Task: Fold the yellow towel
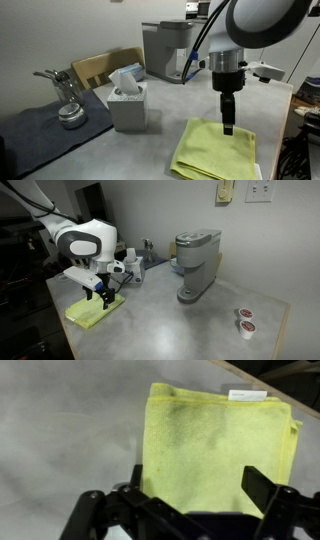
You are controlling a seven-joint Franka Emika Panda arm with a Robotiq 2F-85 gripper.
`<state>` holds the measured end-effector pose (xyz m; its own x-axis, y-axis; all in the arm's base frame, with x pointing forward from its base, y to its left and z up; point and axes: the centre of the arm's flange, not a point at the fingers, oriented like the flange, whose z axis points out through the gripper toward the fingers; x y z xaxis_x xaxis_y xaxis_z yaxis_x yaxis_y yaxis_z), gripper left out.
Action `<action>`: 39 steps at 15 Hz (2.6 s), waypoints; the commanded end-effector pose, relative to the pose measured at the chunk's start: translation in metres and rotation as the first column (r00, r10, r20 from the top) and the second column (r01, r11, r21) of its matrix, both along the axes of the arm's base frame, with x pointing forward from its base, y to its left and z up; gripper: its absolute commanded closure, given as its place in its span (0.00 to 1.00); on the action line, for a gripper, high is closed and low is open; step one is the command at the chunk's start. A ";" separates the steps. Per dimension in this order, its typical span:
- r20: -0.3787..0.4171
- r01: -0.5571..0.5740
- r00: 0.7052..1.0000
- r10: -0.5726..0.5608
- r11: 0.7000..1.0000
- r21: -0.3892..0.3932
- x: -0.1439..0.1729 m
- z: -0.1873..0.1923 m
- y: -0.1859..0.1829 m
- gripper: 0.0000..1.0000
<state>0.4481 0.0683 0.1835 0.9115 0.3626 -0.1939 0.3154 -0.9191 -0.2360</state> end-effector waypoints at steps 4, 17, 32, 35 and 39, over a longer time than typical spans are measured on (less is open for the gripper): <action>0.006 0.039 0.999 -0.039 0.998 -0.056 0.001 -0.004 -0.006 0.00; -0.126 0.216 0.971 -0.203 0.971 0.100 0.005 -0.043 -0.052 0.00; -0.187 0.216 0.965 -0.182 0.960 0.178 0.023 -0.037 -0.057 0.00; -0.184 0.205 0.968 -0.172 0.963 0.177 0.029 -0.037 -0.055 0.00; -0.185 0.204 0.968 -0.171 0.963 0.176 0.029 -0.041 -0.056 0.00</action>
<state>0.4757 0.0139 0.1446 0.9344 0.2146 -0.2843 0.0714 -0.8947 -0.4409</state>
